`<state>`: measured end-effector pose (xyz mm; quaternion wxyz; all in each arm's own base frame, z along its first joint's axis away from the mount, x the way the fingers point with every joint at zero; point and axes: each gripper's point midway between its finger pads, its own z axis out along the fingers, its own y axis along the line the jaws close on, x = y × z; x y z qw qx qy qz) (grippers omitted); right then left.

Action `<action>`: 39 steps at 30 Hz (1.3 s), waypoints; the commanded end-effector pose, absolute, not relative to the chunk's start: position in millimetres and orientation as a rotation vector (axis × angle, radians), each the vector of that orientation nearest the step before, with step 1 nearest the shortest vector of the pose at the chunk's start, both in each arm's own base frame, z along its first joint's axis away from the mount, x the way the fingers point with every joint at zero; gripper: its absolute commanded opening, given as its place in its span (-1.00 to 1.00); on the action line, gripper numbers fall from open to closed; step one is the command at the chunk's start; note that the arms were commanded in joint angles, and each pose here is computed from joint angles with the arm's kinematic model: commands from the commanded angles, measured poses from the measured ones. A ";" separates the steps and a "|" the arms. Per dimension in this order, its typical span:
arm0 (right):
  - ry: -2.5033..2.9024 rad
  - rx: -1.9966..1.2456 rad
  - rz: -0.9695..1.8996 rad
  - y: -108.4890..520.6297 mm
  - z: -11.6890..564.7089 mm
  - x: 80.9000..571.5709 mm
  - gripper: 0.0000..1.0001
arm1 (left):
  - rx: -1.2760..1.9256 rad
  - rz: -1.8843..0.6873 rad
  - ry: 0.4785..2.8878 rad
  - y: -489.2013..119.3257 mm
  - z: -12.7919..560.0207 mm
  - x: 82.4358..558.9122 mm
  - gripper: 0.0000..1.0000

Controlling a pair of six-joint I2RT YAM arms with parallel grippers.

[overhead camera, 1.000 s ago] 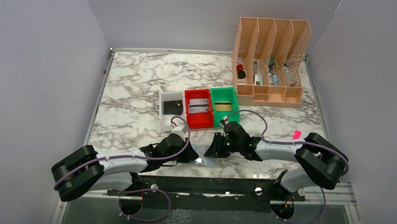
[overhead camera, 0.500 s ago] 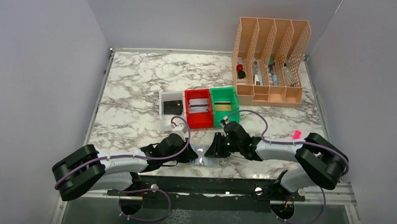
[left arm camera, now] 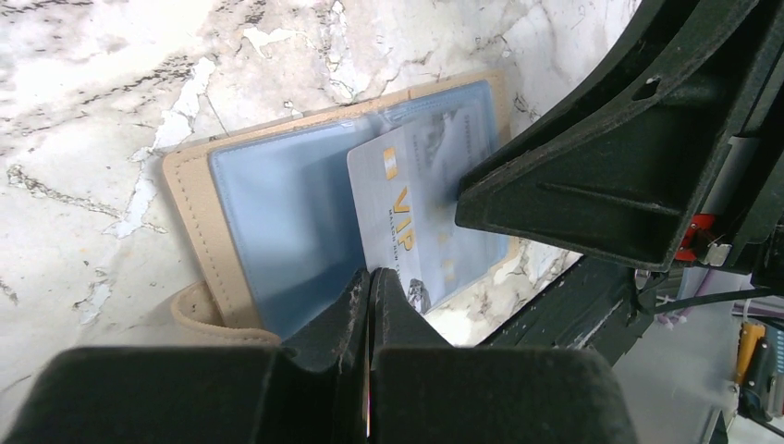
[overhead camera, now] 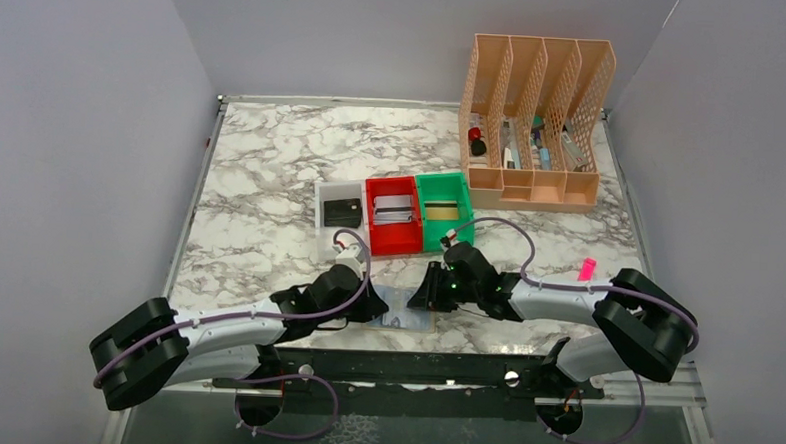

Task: Take the credit cards out of the card holder

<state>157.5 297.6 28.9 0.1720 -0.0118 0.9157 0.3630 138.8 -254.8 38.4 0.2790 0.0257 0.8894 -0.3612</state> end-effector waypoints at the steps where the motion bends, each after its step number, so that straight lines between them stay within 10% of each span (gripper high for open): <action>1: 2.674 -0.002 0.843 269.0 1.4 151.9 -0.44 | 0.083 -0.905 2.385 -247.8 38.1 141.5 -1.00; 24: 2.447 -0.363 1.273 322.4 76.8 142.4 -0.36 | 0.064 -0.916 2.345 -244.1 56.8 143.6 -1.00; 39: 2.643 -0.238 1.202 316.7 14.1 135.1 -0.23 | 0.092 -1.032 2.327 -259.2 59.6 137.8 -0.77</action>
